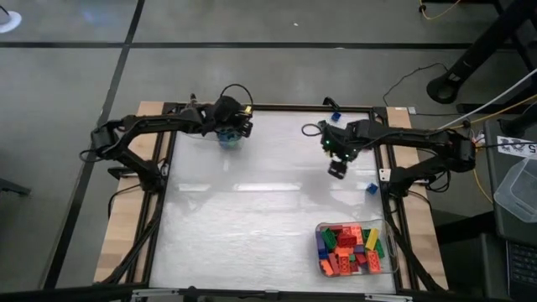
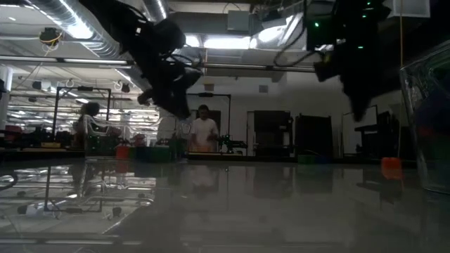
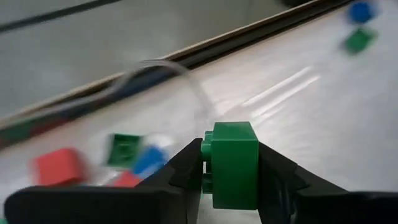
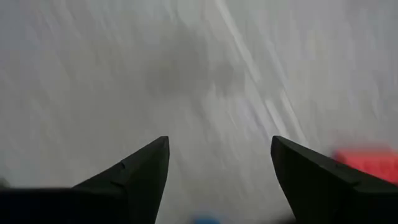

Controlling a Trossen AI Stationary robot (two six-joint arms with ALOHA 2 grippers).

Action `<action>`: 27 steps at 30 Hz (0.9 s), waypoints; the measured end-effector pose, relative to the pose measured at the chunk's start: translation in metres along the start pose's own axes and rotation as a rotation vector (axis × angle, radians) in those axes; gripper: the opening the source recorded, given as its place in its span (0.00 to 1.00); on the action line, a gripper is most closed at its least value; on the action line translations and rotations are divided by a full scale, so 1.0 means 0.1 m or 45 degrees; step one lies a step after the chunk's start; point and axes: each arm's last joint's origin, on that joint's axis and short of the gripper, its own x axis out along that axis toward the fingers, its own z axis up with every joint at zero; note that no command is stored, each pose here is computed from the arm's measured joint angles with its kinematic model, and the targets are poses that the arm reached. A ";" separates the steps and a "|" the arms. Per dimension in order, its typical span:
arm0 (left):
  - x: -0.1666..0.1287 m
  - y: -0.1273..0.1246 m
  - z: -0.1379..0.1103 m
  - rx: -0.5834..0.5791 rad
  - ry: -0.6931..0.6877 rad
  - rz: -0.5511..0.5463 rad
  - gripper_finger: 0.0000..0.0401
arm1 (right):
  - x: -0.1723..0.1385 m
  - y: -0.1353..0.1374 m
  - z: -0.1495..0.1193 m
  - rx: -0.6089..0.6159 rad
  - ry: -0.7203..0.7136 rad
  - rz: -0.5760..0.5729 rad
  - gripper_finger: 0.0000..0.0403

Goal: Sort blocks by size
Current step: Put the square green game piece into the top transparent bin

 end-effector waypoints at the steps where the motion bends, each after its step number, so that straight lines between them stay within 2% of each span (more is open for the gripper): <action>1: 0.01 0.03 0.00 0.019 0.010 0.032 0.27 | 0.00 -0.01 -0.04 -0.027 0.053 -0.010 0.69; 6: 0.03 0.13 -0.02 0.107 0.069 0.095 0.28 | -0.02 0.04 -0.21 -0.123 0.267 -0.025 0.69; 10: 0.02 0.15 -0.07 0.172 0.129 0.116 0.29 | -0.04 0.12 -0.31 -0.169 0.365 -0.040 0.69; 14: 0.02 0.17 -0.11 0.213 0.183 0.135 0.29 | 0.02 0.23 -0.39 -0.160 0.403 -0.052 0.69; 19: 0.01 0.20 -0.14 0.237 0.236 0.157 0.29 | 0.19 0.31 -0.59 -0.100 0.542 -0.072 0.69; 23: 0.01 0.20 -0.13 0.255 0.230 0.152 0.29 | 0.29 0.34 -0.73 -0.091 0.610 -0.164 0.69; 27: 0.01 0.19 -0.13 0.206 0.221 0.154 0.29 | 0.40 0.31 -0.84 -0.085 0.631 -0.281 0.69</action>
